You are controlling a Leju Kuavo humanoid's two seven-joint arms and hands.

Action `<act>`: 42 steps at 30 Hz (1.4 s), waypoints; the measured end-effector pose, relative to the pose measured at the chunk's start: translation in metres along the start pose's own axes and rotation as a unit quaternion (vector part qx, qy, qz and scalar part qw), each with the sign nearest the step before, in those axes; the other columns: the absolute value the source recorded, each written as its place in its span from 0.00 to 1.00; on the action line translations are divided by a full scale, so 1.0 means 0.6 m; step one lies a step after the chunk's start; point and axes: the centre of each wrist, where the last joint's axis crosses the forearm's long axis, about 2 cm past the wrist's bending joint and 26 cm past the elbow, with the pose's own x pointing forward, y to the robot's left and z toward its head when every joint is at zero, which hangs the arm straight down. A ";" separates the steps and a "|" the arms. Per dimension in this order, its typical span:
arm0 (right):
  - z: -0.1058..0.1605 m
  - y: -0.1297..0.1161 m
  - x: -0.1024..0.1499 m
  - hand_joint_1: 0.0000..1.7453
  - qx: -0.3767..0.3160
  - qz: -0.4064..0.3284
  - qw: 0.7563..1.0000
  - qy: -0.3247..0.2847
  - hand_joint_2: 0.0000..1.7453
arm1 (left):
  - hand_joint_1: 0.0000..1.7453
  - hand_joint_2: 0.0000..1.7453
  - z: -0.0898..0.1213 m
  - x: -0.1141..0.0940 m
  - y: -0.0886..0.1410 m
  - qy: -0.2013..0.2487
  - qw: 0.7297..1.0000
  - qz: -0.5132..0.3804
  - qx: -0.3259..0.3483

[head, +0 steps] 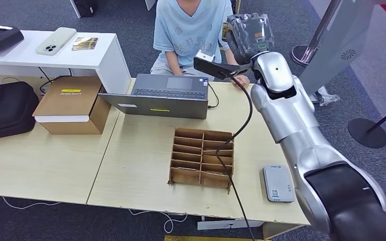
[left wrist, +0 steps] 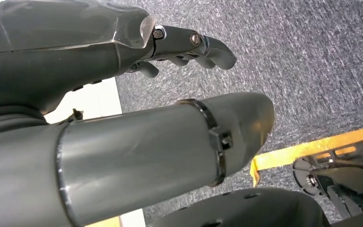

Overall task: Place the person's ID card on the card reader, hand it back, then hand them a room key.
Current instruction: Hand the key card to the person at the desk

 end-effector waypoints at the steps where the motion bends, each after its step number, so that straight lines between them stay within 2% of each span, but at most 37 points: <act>1: -0.005 0.003 0.004 1.00 0.022 -0.002 1.000 0.005 1.00 | 0.00 0.00 0.000 0.000 -0.001 0.000 1.000 -0.001 -0.002; 6: -0.024 0.009 0.014 1.00 0.119 -0.024 0.992 0.033 1.00 | 0.00 0.00 0.000 0.001 -0.003 -0.001 1.000 -0.006 -0.007; 12: -0.034 0.008 0.011 1.00 0.171 -0.038 0.982 0.065 1.00 | 0.00 0.00 0.001 0.002 -0.004 -0.001 1.000 -0.005 -0.008; 23: -0.039 0.006 0.004 1.00 0.180 -0.080 0.977 0.084 1.00 | 0.00 0.00 0.001 0.004 -0.009 -0.003 1.000 -0.005 -0.012; 35: -0.035 0.015 -0.001 1.00 0.185 -0.092 0.975 0.084 1.00 | 0.00 0.00 0.002 0.005 -0.010 -0.003 1.000 -0.006 -0.012; 37: -0.035 0.015 -0.001 0.57 0.185 -0.093 0.975 0.084 1.00 | 0.00 0.00 0.002 0.005 -0.010 -0.003 1.000 -0.007 -0.012; 39: -0.034 0.015 -0.002 0.06 0.184 -0.093 0.975 0.084 1.00 | 0.00 0.00 0.002 0.005 -0.010 -0.003 1.000 -0.008 -0.012; 41: -0.034 0.015 -0.002 0.00 0.180 -0.092 0.976 0.084 1.00 | 0.00 0.00 0.002 0.005 -0.010 -0.003 1.000 -0.008 -0.012; 42: -0.034 0.015 -0.002 0.00 0.177 -0.093 0.976 0.084 1.00 | 0.00 0.00 0.002 0.005 -0.010 -0.003 1.000 -0.008 -0.012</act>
